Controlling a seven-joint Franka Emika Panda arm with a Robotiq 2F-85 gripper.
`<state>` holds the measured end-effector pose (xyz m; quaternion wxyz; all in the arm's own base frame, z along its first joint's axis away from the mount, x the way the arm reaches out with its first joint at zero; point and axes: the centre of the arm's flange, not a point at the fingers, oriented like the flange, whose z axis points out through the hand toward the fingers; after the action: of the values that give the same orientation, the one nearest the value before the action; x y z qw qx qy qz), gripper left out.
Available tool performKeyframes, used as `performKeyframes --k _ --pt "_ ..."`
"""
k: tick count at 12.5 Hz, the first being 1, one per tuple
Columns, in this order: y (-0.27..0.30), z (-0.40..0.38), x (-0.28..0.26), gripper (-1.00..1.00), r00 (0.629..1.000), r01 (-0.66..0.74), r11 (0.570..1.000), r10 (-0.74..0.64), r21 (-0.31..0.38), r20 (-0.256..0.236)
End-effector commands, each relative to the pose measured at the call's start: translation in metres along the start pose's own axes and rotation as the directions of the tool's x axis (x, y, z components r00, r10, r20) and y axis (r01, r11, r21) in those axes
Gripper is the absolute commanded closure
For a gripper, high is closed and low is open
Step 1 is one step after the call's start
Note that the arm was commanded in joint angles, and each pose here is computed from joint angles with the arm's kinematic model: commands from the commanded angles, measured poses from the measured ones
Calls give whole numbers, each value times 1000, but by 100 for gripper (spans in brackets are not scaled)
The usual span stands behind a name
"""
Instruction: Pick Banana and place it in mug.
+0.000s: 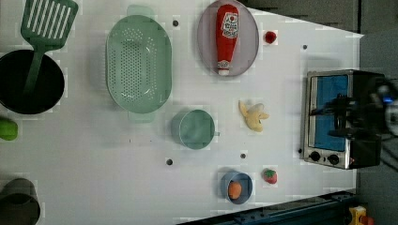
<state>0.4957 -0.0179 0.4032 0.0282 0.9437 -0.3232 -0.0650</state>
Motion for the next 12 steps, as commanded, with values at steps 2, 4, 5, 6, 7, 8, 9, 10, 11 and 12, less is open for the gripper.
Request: performKeyframes --k 2,4,5,6,7,8,9,10,11,12 --pt "2 45 4 -100 984 179 984 -178 23 -19" --pt "-3 88 8 -100 974 225 974 -225 10 0" --pt "-5 108 10 -100 968 251 968 -251 4 9" --pt "-8 127 11 -100 962 273 962 -273 2 11" --pt "-10 143 14 -100 960 279 960 -279 3 5" --pt "-13 158 17 -100 960 280 960 -280 5 -6" --pt "-16 173 18 -100 959 282 959 -282 8 -16" --pt "-18 186 20 -100 958 285 959 -284 10 -26" --pt "-20 198 21 -100 958 286 958 -285 14 -38" --pt "-22 209 20 -100 956 290 957 -289 18 -51"
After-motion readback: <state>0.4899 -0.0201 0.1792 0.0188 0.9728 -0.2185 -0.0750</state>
